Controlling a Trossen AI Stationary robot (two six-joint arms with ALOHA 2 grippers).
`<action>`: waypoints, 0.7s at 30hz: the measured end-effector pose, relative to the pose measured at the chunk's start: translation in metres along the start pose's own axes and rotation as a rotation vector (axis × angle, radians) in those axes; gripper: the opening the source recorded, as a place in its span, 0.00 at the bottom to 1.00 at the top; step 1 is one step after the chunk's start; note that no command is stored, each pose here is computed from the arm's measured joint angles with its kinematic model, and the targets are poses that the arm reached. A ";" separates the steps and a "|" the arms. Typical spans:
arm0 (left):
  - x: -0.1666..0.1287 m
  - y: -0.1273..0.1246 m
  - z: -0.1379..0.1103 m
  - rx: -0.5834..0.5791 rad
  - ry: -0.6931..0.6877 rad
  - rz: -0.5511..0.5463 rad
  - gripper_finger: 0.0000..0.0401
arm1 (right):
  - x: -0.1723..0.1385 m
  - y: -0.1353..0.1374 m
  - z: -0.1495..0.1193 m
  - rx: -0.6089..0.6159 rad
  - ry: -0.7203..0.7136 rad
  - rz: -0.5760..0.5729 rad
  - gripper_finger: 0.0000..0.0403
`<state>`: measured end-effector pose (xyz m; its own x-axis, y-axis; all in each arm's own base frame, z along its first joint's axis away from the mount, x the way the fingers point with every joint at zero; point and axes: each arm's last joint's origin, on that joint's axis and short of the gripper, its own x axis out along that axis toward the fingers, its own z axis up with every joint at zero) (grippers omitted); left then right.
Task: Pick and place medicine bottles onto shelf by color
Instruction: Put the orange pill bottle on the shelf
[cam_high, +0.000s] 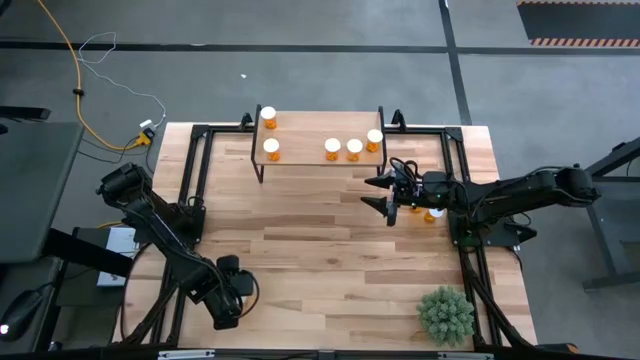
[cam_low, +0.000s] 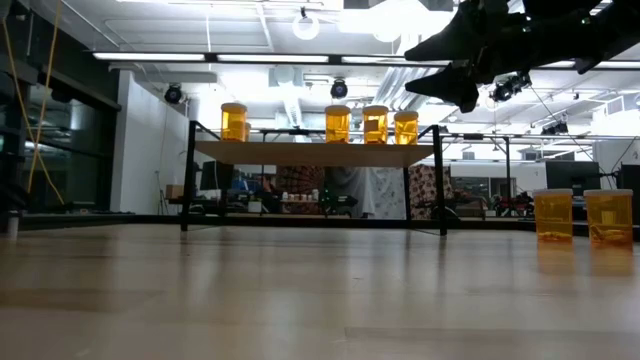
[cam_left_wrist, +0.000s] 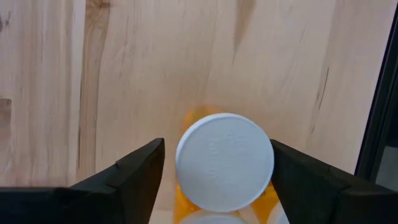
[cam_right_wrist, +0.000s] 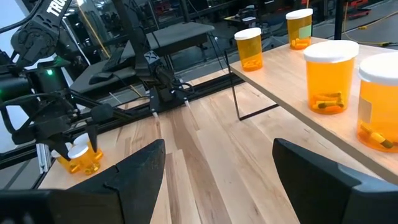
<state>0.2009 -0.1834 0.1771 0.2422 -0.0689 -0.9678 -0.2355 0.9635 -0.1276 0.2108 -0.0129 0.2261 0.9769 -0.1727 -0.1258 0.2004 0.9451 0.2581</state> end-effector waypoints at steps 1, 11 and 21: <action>0.000 0.000 0.000 0.000 0.000 0.000 0.64 | 0.000 0.000 0.000 0.000 -0.001 -0.005 0.72; 0.000 0.000 0.000 0.000 0.001 -0.001 0.54 | 0.000 -0.001 0.000 -0.001 -0.003 -0.027 0.72; 0.000 0.000 0.000 0.000 0.001 -0.002 0.53 | 0.000 -0.001 0.000 -0.001 -0.003 -0.028 0.72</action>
<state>0.2010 -0.1832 0.1771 0.2415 -0.0707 -0.9678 -0.2351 0.9634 -0.1290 0.2106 -0.0138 0.2257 0.9712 -0.1997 -0.1298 0.2272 0.9401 0.2539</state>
